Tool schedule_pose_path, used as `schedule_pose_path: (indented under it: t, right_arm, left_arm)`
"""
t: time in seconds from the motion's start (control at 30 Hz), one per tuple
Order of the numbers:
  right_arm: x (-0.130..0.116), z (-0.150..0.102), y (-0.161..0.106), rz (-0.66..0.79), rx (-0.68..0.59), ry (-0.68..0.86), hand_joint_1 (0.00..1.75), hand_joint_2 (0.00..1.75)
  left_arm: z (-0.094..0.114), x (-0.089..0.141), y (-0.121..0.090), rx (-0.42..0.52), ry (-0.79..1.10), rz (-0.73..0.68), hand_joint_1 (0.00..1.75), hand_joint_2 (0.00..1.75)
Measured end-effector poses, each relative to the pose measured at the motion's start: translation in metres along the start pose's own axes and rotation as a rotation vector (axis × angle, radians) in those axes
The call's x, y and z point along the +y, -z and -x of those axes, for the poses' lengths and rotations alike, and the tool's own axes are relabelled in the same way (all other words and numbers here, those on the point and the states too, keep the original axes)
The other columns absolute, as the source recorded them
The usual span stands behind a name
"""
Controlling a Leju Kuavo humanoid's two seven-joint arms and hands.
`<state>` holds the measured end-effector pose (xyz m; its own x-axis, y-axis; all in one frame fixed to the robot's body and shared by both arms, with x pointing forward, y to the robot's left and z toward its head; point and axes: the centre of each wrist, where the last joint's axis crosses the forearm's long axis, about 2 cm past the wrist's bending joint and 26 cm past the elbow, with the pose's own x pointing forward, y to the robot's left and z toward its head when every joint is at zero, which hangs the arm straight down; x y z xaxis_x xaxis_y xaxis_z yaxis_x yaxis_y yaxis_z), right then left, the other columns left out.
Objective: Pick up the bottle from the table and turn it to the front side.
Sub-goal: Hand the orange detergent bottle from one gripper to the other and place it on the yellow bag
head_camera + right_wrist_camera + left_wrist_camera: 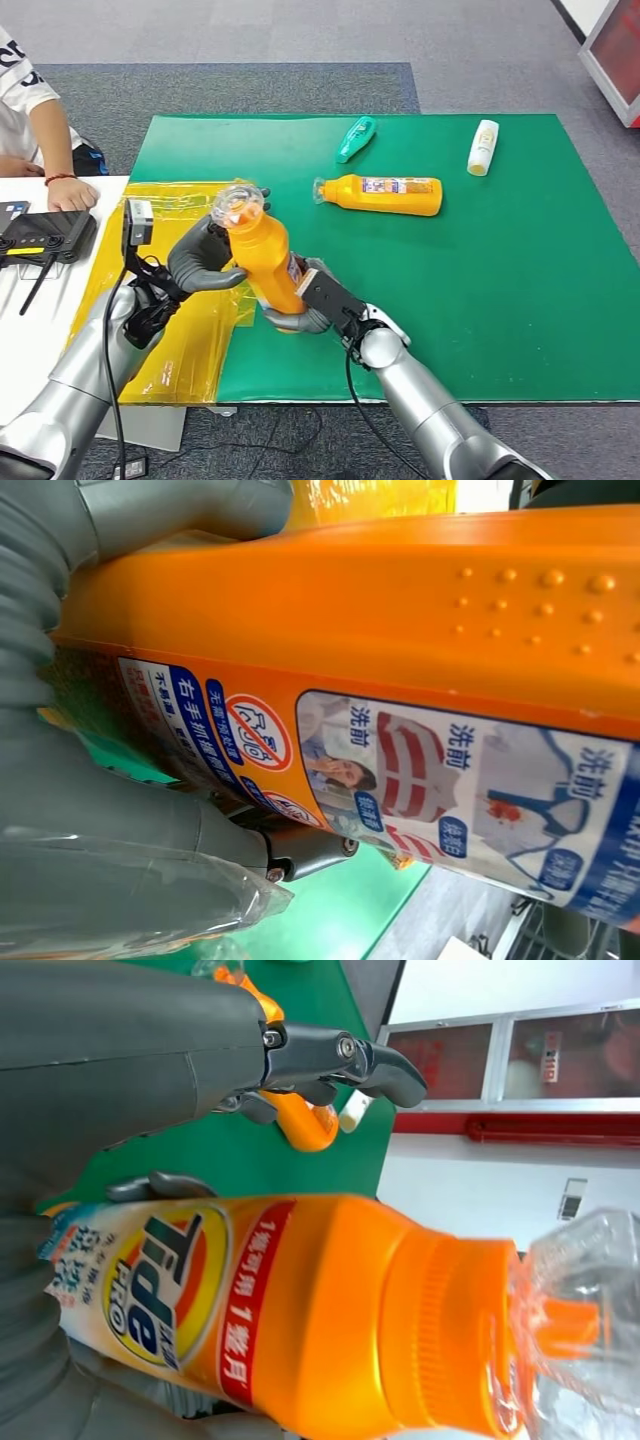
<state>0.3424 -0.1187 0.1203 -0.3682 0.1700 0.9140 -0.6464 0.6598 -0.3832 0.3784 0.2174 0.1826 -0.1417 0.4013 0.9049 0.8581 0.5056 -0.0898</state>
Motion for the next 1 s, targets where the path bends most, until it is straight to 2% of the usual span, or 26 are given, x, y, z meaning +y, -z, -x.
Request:
schedule_pose_path:
  t: [0.57,1.0]
  right_arm:
    - [0.0017,0.0032,0.0038,0.019,0.063,-0.016,1.75,1.75]
    - [-0.0067,-0.0004,0.0090,0.040,0.078,-0.042,1.75,1.75]
  left_arm:
    - [0.0015,-0.0020,0.0032,0.017,-0.018,0.014,0.00,1.75]
    - [-0.0031,-0.0001,0.0065,0.044,-0.009,0.083,0.00,1.75]
